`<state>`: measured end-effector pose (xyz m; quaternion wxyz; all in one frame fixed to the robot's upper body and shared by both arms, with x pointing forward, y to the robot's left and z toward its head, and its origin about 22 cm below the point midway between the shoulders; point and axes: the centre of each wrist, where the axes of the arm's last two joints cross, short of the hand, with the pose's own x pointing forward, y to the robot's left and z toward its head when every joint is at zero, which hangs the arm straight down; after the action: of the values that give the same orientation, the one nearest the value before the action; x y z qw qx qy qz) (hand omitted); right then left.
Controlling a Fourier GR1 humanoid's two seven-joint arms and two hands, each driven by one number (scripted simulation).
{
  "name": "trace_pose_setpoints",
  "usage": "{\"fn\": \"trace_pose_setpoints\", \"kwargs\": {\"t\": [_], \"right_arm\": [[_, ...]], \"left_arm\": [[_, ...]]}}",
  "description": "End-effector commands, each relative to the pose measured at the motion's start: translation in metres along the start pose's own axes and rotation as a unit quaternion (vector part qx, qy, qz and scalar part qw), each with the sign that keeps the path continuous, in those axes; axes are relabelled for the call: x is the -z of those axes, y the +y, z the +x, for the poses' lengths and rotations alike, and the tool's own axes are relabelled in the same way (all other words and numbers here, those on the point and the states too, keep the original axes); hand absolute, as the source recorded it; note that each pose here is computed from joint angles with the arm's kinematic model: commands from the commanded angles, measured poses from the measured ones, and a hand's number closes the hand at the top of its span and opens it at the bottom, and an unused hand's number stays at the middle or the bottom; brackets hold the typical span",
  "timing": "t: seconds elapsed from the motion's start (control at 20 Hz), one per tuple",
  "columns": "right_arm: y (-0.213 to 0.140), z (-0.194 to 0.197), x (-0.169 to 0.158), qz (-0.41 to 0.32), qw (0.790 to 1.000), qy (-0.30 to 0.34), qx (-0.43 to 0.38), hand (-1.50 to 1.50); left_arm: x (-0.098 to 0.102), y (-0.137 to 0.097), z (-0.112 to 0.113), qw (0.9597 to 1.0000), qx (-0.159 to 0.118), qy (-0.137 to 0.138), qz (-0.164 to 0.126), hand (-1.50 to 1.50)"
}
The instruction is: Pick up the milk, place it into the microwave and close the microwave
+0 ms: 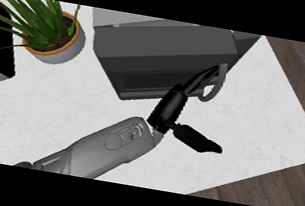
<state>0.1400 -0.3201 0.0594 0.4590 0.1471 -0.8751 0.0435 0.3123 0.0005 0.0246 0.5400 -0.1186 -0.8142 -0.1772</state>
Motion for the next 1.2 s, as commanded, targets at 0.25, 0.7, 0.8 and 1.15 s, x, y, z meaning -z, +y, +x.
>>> {"fn": "trace_pose_setpoints", "kwargs": {"t": [0.25, 0.7, 0.8, 1.15], "right_arm": [[-0.003, 0.007, 0.014, 0.031, 0.999, -0.008, 0.019, -1.5], [-0.012, 0.014, 0.025, 0.036, 0.999, -0.005, 0.012, -1.5], [-0.014, 0.015, 0.026, 0.036, 0.999, -0.005, 0.013, -1.5], [-0.02, 0.019, 0.029, 0.04, 0.999, -0.002, 0.014, -1.5]], "left_arm": [[0.022, 0.007, 0.005, 0.9994, 0.012, -0.01, 0.03, -1.5], [0.033, 0.009, 0.009, 0.999, 0.007, -0.017, 0.041, -1.5], [0.034, 0.01, 0.007, 0.9988, 0.014, -0.02, 0.042, -1.5], [0.035, 0.011, 0.006, 0.9983, 0.007, -0.022, 0.053, -1.5]]}}
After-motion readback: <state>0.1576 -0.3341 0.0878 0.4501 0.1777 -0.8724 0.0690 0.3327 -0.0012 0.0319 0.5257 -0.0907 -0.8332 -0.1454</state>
